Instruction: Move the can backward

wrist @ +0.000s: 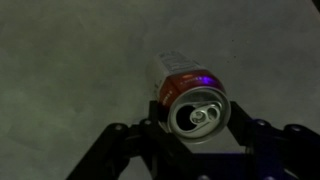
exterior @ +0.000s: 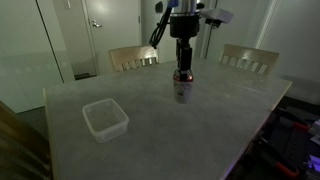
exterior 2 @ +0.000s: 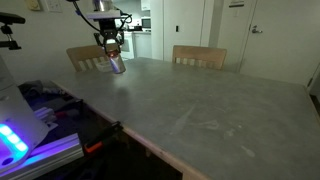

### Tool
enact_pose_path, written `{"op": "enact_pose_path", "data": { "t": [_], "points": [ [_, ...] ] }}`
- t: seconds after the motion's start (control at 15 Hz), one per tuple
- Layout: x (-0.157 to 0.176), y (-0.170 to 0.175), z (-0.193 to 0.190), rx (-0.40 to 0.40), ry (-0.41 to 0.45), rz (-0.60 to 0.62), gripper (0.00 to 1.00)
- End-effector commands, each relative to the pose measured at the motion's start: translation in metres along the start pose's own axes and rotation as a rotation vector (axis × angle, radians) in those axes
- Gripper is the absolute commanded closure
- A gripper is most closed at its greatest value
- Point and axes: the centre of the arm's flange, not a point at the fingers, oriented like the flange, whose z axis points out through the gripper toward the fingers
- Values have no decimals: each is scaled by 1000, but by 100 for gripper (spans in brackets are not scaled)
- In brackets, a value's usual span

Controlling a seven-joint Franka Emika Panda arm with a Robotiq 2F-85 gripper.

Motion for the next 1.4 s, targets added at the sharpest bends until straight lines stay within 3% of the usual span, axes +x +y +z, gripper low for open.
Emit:
{"op": "enact_pose_path", "data": {
  "t": [0.0, 0.33, 0.67, 1.0, 1.33],
  "points": [
    [28, 46, 3, 10, -31, -3, 58],
    [49, 123, 12, 52, -57, 73, 58],
    [58, 194, 29, 59, -2, 214, 58],
    [58, 235, 49, 50, 30, 360, 58],
    [64, 262, 66, 103, 72, 648, 58]
  ]
}}
